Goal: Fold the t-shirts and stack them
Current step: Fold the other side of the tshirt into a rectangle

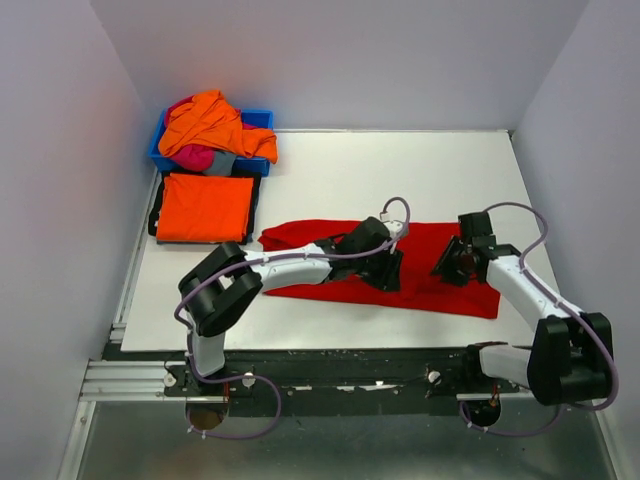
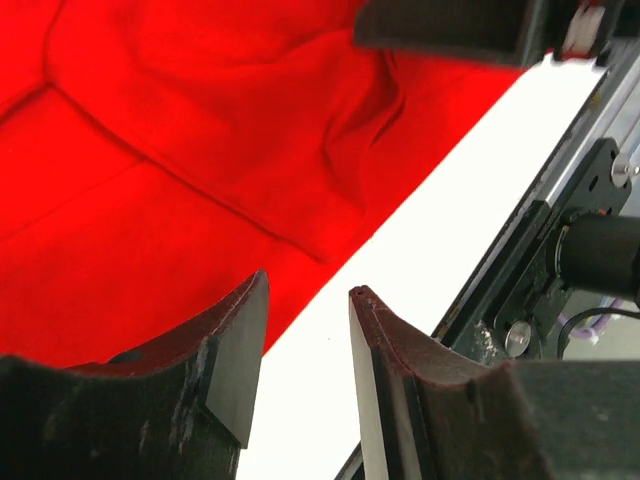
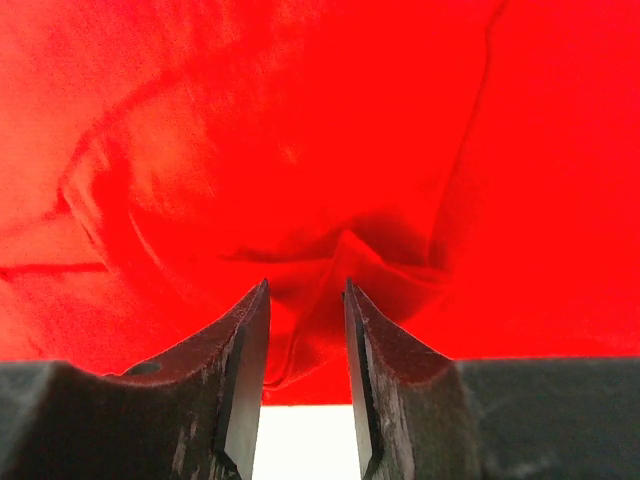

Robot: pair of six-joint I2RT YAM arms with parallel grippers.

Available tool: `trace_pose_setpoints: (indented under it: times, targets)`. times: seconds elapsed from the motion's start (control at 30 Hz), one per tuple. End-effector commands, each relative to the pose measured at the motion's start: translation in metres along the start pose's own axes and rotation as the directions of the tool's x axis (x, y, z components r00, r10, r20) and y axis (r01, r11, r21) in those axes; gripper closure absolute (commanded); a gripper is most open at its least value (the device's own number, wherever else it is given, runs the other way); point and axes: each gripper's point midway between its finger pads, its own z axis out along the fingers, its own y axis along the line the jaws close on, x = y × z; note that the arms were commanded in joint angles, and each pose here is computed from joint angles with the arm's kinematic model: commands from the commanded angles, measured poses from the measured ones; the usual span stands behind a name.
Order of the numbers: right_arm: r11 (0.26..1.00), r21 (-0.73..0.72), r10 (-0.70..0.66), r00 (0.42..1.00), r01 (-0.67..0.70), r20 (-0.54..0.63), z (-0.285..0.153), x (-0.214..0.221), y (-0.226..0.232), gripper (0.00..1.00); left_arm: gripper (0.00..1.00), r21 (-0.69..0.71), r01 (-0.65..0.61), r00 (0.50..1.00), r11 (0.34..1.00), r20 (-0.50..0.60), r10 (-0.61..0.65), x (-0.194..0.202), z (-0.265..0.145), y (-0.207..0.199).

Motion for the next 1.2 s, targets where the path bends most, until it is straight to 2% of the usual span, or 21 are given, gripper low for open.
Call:
trace_pose_setpoints:
  times: [0.0, 0.13, 0.3, 0.37, 0.47, 0.6, 0.73, 0.87, 1.17]
  targets:
    - [0.994, -0.085, 0.066, 0.994, -0.073, -0.087, -0.016, 0.04, 0.0, 0.57, 0.47, 0.012, -0.153, 0.988, 0.988, 0.0, 0.153, -0.013, 0.0, -0.02]
    - [0.979, -0.178, 0.093, 0.995, -0.1, -0.047, -0.046, 0.045, 0.006, 0.57, 0.46, 0.017, -0.199, 0.98, 0.98, 0.017, 0.198, -0.017, 0.011, -0.034]
    - [0.987, -0.097, 0.14, 0.977, -0.125, 0.164, -0.079, 0.011, -0.014, 0.56, 0.46, -0.039, -0.25, 0.967, 0.968, 0.048, 0.251, -0.018, 0.029, -0.04]
    - [0.985, -0.088, 0.162, 0.965, -0.146, 0.205, -0.086, 0.003, -0.017, 0.56, 0.46, -0.064, -0.275, 0.959, 0.959, 0.057, 0.278, -0.018, 0.036, -0.04]
    - [0.98, -0.08, 0.194, 0.954, -0.18, 0.229, -0.087, 0.0, -0.02, 0.56, 0.46, -0.079, -0.348, 0.933, 0.934, 0.071, 0.353, -0.018, 0.044, -0.045]
    - [0.976, -0.056, 0.217, 0.945, -0.209, 0.243, -0.082, -0.003, -0.024, 0.55, 0.44, -0.096, -0.499, 0.862, 0.861, 0.049, 0.505, -0.013, 0.053, -0.052]
    - [0.975, -0.057, 0.223, 0.943, -0.216, 0.248, -0.081, -0.003, -0.025, 0.55, 0.43, -0.16, -0.581, 0.805, 0.798, 0.03, 0.592, -0.016, 0.058, -0.047]
    - [0.973, -0.075, 0.233, 0.93, -0.22, 0.283, -0.086, -0.006, -0.026, 0.55, 0.43, -0.179, -0.596, 0.795, 0.782, 0.003, 0.607, -0.017, 0.064, -0.042]
    - [0.969, -0.083, 0.246, 0.909, -0.232, 0.336, -0.094, -0.013, -0.029, 0.54, 0.53, -0.211, -0.621, 0.776, 0.755, -0.034, 0.63, -0.016, 0.069, -0.033]
